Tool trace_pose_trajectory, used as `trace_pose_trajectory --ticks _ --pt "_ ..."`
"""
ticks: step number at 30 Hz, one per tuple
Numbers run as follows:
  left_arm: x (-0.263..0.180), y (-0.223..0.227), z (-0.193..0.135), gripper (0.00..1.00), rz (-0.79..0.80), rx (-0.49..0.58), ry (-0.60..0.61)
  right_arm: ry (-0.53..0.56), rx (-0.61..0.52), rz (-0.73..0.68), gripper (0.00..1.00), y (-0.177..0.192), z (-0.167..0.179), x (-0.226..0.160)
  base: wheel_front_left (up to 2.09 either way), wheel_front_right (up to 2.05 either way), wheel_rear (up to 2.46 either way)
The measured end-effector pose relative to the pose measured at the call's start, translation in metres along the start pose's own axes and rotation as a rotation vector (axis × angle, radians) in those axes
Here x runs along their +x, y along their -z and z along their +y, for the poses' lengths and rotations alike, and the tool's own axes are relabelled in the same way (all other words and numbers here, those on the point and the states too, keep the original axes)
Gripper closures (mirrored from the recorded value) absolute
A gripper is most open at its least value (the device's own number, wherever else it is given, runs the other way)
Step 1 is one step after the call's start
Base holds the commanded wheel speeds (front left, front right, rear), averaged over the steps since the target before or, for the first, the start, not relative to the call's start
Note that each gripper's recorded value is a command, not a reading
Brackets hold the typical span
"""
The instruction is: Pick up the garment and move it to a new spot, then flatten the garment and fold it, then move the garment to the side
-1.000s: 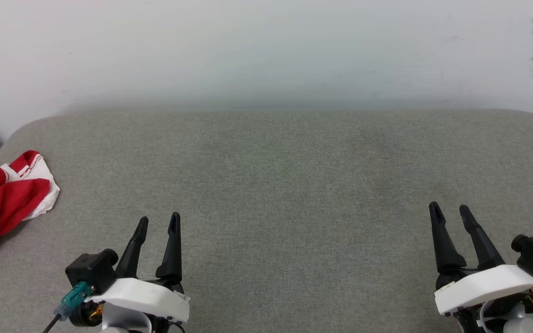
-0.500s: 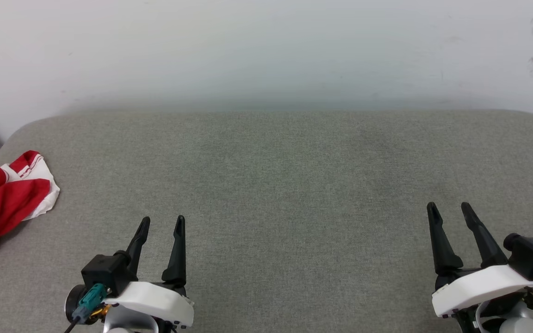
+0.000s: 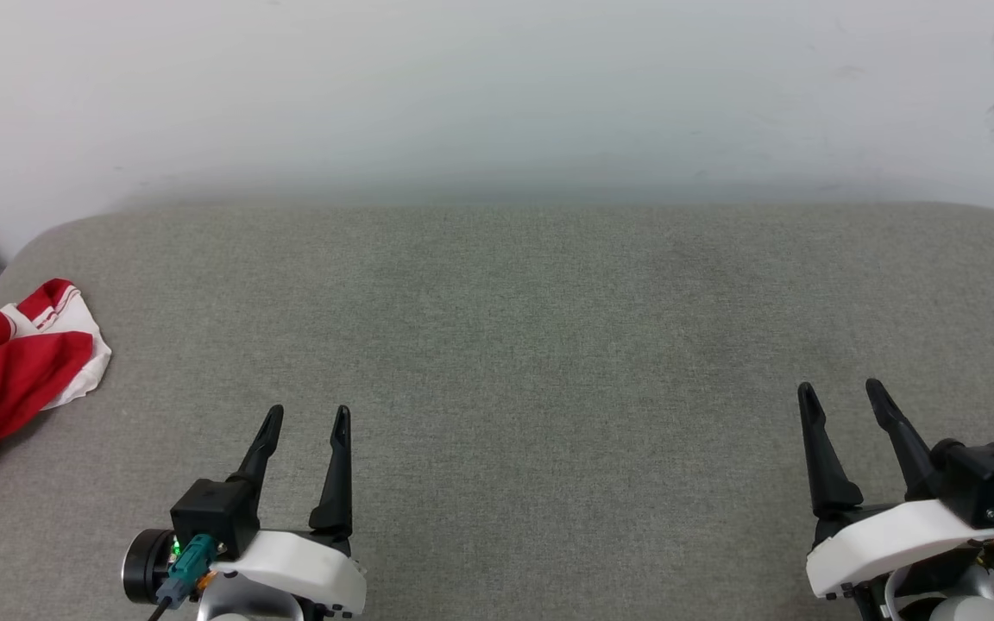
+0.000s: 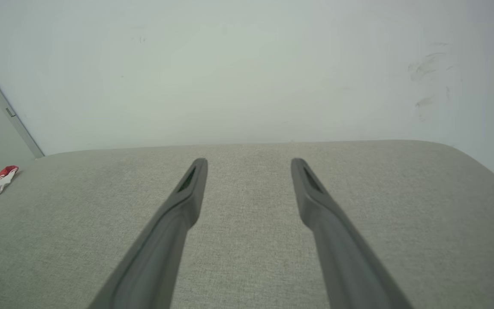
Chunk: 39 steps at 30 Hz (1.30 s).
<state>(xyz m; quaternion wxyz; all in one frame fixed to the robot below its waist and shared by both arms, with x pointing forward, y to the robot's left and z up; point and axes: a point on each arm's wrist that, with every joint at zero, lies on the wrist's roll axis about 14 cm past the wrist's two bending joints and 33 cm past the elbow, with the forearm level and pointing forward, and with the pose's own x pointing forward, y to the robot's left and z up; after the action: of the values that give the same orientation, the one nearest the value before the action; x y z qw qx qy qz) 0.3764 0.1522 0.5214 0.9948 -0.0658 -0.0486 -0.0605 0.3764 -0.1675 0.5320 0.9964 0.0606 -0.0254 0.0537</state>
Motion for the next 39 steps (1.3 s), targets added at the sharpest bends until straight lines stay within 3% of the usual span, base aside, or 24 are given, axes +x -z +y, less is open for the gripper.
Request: trace_pose_trajectory --ticks 29,39 --pt "-0.001 0.012 -0.002 0.0 0.015 0.035 0.008 0.001 -0.089 -0.017 0.0 -0.002 -0.002 -0.001 0.0 0.0 0.0" --pt "-0.013 -0.003 0.035 0.0 -0.02 0.046 -0.112 -0.106 -0.094 -0.006 0.0 0.002 0.033 0.015 0.0 0.0 0.0"
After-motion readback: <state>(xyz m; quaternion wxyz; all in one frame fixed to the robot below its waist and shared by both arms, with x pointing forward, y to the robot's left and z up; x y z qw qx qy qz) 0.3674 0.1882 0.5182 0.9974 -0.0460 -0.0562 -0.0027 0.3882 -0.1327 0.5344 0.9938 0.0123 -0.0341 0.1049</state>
